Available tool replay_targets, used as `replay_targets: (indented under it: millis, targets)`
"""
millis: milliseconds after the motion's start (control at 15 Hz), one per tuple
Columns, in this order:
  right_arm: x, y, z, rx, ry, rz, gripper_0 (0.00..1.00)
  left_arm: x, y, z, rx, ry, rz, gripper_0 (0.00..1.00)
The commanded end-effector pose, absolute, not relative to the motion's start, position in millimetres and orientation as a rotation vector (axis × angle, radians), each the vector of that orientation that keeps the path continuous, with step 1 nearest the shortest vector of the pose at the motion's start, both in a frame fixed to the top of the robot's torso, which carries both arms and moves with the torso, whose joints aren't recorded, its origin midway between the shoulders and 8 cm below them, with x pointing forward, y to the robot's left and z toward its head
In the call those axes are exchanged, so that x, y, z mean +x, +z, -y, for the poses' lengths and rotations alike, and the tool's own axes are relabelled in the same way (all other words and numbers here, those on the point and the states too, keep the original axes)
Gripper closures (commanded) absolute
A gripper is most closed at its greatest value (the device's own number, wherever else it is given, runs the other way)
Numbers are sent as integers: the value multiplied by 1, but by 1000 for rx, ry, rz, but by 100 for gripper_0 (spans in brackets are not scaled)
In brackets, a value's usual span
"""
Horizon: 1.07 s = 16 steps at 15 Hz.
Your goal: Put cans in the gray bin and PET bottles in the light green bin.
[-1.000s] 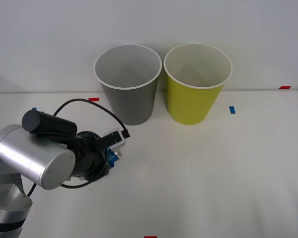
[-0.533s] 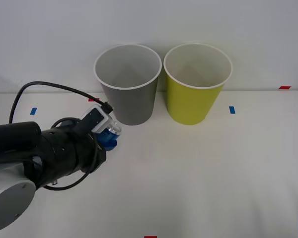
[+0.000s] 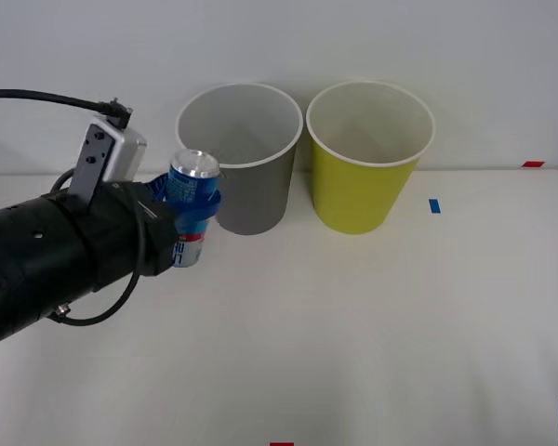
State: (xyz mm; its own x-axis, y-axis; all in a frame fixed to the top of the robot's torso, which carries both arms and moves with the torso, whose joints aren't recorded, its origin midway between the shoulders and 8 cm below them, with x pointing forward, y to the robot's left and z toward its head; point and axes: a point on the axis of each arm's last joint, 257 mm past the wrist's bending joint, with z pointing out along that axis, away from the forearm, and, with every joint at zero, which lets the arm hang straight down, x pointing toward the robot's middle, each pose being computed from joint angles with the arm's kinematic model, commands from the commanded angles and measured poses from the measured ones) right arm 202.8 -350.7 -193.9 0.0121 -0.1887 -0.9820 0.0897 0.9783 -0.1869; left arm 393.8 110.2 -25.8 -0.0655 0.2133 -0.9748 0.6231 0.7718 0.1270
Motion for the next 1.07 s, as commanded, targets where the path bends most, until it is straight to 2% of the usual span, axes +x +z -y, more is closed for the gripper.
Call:
replay_targets:
  millis: [67, 533, 1067]
  targets:
    - [203, -194, 351, -79, -217, -1544, 0, 393, 20, -124, 617, -409, -1524, 100]
    - [203, -194, 351, -79, -217, -1544, 0, 403, 72, -147, 615, -307, -1430, 100]
    - [203, -194, 351, -79, -217, -1544, 0, 469, 119, -146, 560, -404, -1395, 100]
